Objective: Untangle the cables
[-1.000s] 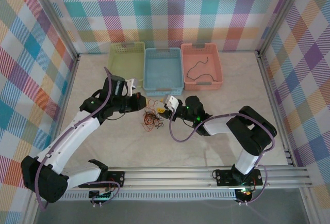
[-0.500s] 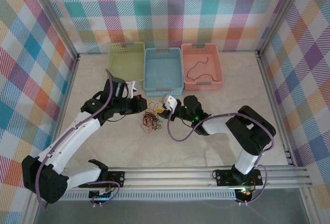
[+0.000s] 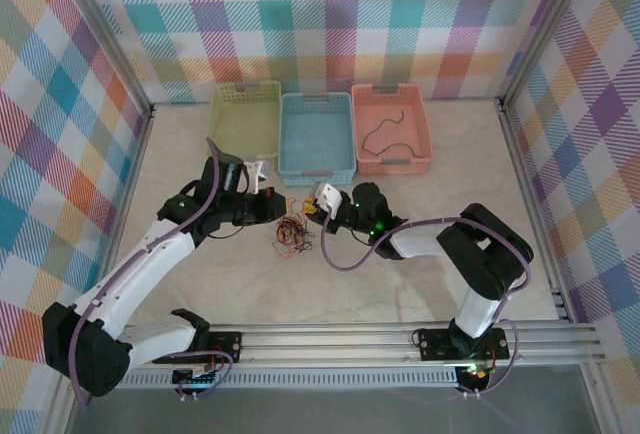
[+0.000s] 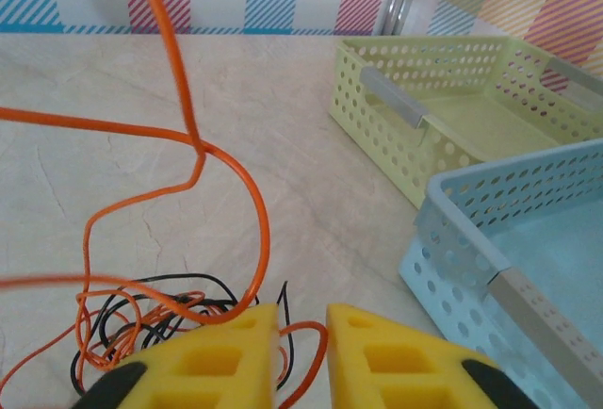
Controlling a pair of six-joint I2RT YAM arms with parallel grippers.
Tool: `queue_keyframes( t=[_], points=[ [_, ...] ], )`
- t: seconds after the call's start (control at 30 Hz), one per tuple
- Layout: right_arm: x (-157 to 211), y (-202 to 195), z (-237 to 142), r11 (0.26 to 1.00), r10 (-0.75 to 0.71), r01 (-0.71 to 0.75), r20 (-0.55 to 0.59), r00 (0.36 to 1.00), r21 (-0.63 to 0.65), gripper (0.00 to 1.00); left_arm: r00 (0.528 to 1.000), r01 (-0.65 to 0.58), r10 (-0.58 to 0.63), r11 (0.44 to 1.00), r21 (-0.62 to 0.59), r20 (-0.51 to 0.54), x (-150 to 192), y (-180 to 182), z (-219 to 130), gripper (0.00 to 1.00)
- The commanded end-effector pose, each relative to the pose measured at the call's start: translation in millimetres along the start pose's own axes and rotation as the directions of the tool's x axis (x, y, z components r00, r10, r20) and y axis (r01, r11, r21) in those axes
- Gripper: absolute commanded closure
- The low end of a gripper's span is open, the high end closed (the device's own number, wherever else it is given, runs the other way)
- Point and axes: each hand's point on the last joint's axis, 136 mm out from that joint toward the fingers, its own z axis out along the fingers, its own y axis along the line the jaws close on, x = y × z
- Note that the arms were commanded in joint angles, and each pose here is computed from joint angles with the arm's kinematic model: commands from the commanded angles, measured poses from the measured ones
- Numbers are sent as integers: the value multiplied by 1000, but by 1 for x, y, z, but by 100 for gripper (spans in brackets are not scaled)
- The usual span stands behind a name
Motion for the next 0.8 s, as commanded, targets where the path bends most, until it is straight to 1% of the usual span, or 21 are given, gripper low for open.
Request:
queue_keyframes(
  t=[0.0,0.1,0.27,0.37,0.47,0.63,0.77],
  points=[
    [-4,-4,5,1000,1,-1,1,1000,18,89,999,-21,21,1000,9,33,0,-5,-7,100],
    [-1,-9,5,999,2,-1,-14,1000,47,96,997,-24,25,1000,-16,69,-2,-2,-15,100],
    [1,-16,4,996,5,-2,-28,1000,85,100,992,-21,33,995,-99,122,-5,10,-29,100],
    [1,-17,4,996,4,-1,-30,1000,92,100,989,-22,39,993,-118,143,-5,12,-36,100],
    [2,-24,2,991,6,-1,-37,999,132,100,984,-15,45,986,-166,174,-7,19,-45,100],
    [8,-40,0,974,19,-3,-71,997,225,100,961,7,67,963,-268,268,-14,33,-68,100],
    [13,-54,-4,952,34,-4,-94,995,305,100,930,54,81,935,-351,358,-19,49,-90,100]
  ],
)
